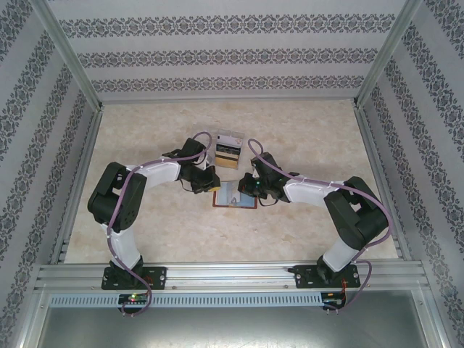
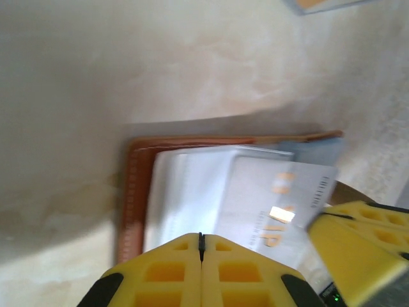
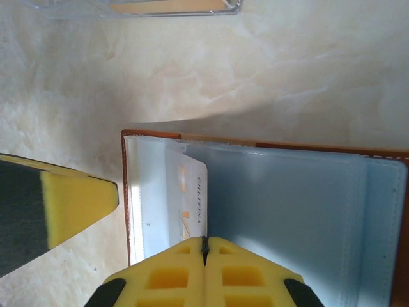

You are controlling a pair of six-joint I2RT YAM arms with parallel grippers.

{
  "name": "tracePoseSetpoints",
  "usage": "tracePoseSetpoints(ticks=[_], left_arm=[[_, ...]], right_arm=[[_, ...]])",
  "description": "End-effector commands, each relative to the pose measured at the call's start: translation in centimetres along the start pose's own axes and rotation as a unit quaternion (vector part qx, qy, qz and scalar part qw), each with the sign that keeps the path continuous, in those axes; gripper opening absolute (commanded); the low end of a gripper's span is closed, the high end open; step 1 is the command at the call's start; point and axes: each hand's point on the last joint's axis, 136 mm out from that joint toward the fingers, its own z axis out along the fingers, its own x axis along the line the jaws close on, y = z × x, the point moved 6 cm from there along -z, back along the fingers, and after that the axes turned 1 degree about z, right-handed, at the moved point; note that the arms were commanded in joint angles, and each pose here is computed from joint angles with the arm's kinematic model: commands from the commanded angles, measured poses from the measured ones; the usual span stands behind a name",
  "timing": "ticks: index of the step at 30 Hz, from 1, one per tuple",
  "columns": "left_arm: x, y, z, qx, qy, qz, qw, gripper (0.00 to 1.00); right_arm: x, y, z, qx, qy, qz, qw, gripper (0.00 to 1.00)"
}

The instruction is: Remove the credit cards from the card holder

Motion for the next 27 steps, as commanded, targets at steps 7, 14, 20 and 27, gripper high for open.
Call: tracePoseSetpoints(ticks=[7, 14, 20, 27], left_arm=[[-1.0, -0.5, 2.2, 0.029, -0.026, 0.008, 0.999, 0.03], [0.7, -0.9, 3.2, 0.04, 0.014, -0.002, 0.999, 0.0], [1.3, -1.1, 3.2, 0.039, 0.033, -0.001, 0.999, 0.0], [0.7, -0.8, 2.0, 0.028, 0.04, 0.007, 0.999, 0.04]], right_arm=[[0.3, 0.5, 0.4, 0.0, 0.02, 0.003, 1.0, 0.06], [2.1, 0.3, 1.0, 0.022, 0.083, 0.012, 0.996, 0.17], [2.2, 0.3, 1.6, 0.028, 0.067, 0.016, 0.997, 0.19], [1.1, 0.4, 0.8, 0.019, 0.01, 0.001, 1.0, 0.04]])
